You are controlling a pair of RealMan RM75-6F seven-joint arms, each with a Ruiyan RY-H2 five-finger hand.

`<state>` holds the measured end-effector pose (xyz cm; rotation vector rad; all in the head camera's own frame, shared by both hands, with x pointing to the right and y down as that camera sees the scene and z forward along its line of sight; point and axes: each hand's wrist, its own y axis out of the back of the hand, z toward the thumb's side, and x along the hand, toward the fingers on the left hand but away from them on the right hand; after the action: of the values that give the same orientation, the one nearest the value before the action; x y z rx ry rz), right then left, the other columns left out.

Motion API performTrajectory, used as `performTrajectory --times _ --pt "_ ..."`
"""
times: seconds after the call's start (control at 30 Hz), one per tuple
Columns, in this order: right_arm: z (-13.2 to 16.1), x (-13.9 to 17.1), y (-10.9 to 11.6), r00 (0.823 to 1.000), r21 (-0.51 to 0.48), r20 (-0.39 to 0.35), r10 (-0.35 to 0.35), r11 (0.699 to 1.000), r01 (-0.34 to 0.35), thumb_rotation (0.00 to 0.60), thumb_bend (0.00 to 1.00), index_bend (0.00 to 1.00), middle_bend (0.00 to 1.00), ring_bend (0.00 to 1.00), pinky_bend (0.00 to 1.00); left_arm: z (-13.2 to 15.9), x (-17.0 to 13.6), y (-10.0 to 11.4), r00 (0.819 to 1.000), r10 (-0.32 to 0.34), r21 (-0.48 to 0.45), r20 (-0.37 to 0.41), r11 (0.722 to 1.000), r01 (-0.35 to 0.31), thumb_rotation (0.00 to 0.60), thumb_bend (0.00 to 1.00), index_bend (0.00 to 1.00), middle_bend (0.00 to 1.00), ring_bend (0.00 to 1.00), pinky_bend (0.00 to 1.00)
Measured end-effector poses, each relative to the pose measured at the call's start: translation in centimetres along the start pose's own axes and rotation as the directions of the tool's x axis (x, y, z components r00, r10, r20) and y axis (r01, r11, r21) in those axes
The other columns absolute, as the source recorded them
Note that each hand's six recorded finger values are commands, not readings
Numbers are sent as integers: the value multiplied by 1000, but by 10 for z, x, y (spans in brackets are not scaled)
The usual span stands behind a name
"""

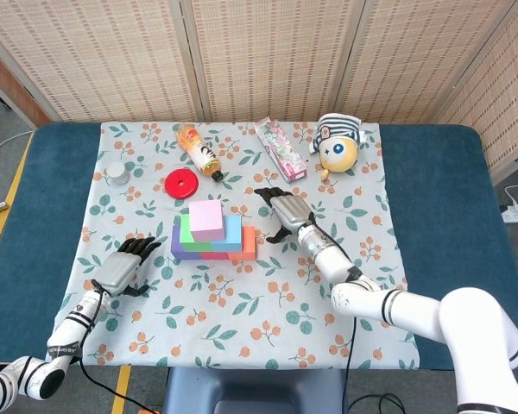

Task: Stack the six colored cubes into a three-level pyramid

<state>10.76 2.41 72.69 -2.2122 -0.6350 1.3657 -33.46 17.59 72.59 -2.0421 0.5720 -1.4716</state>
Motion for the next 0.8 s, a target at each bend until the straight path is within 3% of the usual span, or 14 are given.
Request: performTrajectory --times 0.27,0.8 --pt "12 -15 -21 1000 6 -15 -8 1000 8 600 48 0 40 0 116 14 6 -2 999 -17 16 44 1000 17 600 281 83 0 0 17" --pt "20 -22 -26 999 -10 -33 -13 1000 12 600 48 0 40 0 111 20 7 -1 997 -40 9 73 999 39 600 280 83 0 0 16"
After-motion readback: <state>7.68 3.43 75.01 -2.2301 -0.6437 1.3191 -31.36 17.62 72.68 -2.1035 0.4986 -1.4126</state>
